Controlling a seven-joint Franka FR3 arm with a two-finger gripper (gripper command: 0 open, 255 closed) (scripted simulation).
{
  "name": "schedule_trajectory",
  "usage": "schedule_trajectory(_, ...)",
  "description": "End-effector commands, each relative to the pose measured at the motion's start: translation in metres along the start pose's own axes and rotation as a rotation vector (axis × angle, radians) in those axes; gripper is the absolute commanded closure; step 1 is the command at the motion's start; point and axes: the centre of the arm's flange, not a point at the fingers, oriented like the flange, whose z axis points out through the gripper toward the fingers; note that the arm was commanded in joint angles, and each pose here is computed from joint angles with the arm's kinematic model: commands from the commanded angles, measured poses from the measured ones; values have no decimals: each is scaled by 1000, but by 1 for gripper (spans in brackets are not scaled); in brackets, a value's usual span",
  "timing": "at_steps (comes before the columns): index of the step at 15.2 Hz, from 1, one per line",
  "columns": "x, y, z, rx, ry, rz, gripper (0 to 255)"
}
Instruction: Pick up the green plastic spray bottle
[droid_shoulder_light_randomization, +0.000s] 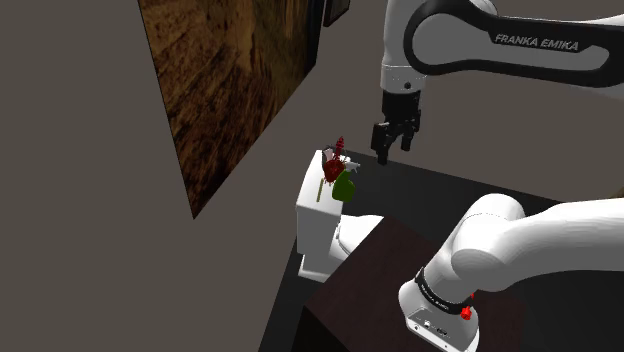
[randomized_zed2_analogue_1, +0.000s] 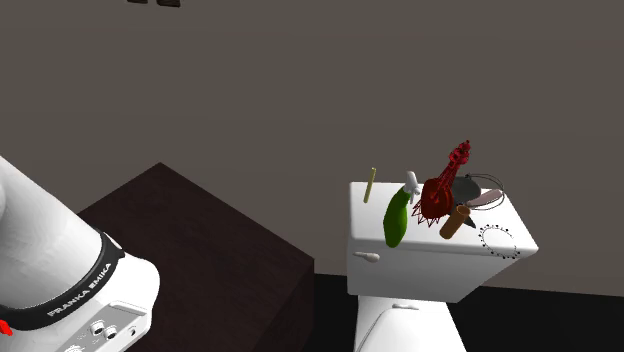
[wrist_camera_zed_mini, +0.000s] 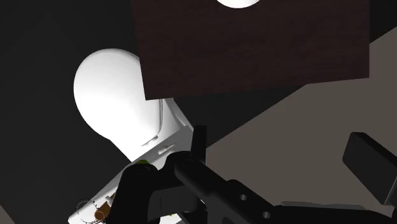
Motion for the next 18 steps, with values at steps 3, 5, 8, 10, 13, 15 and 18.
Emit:
schedule_trajectory(3,13,16,15,-1,10,-22,0)
schedule_trajectory(5,27,31,29,-3,19,-45,0)
schedule_trajectory(8,49,54,51,-5,33,-79,0)
schedule_trajectory(10,65,69,65,-6,43,-101,0)
schedule_trajectory(13,88,90,86,-8,57,-135,0)
schedule_trajectory(15,104,104,100,-10,67,-157,0)
schedule_trajectory(18,130,124,121,-12,81,-191,0)
